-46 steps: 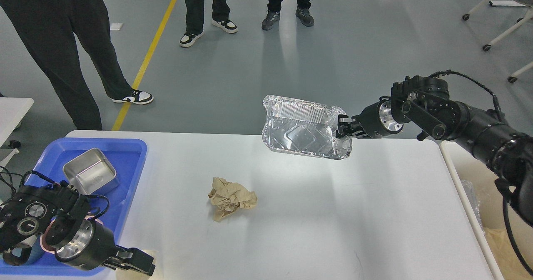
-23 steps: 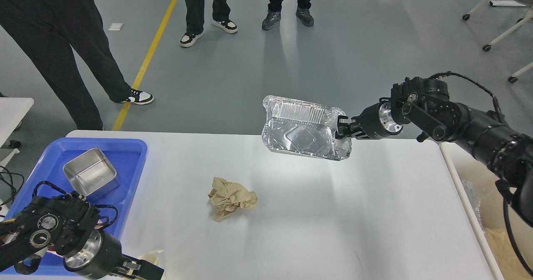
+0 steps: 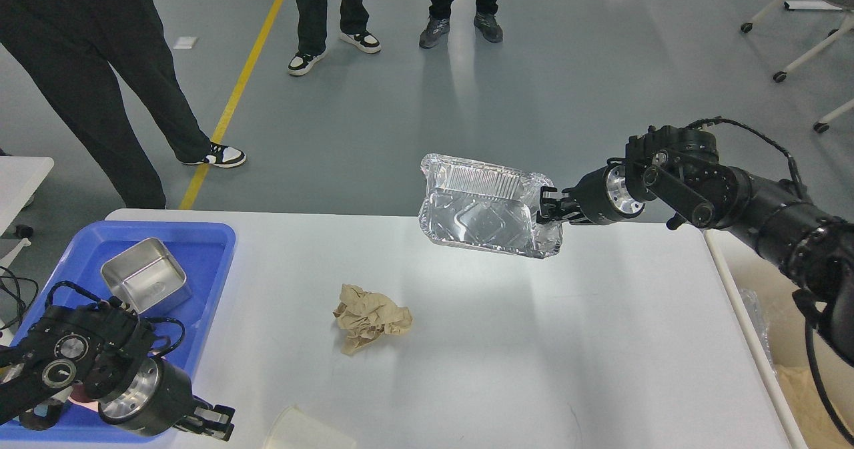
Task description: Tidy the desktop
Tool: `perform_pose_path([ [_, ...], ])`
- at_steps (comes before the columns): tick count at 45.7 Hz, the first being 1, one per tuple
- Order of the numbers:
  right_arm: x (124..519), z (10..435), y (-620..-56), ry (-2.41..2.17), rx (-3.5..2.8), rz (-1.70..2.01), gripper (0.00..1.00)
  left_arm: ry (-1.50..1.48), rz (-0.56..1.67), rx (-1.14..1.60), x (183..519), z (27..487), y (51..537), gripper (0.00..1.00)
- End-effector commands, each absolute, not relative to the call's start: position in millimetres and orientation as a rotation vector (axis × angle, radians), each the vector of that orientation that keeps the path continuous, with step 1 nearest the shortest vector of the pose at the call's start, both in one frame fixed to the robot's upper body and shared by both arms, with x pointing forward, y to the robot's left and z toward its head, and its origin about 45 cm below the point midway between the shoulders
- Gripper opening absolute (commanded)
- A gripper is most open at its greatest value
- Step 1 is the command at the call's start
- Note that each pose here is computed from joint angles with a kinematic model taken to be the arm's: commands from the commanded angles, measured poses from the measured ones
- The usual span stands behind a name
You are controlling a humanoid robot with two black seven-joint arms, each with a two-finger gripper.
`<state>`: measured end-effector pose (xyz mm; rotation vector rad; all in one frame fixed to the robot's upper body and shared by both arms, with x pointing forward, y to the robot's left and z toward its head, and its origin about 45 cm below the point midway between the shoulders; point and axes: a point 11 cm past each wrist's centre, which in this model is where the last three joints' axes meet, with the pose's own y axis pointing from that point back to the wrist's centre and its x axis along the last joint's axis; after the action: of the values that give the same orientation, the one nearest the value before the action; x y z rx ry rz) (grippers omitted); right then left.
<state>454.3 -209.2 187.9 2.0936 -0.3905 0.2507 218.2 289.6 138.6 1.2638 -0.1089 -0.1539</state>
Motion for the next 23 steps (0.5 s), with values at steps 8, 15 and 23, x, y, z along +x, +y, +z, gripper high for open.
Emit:
perform_pose_path([
  [8, 456, 190, -207, -0.390, 2.094, 0.259, 0.00, -0.130, -0.125, 1.255, 228, 146, 288, 0.01],
  [15, 456, 192, -207, -0.392, 2.093, 0.262, 0.00, -0.132, -0.113, 1.255, 231, 148, 290, 0.02],
  [23, 456, 192, -207, -0.392, 2.095, 0.262, 0.00, -0.144, -0.086, 1.240, 238, 153, 288, 0.10],
])
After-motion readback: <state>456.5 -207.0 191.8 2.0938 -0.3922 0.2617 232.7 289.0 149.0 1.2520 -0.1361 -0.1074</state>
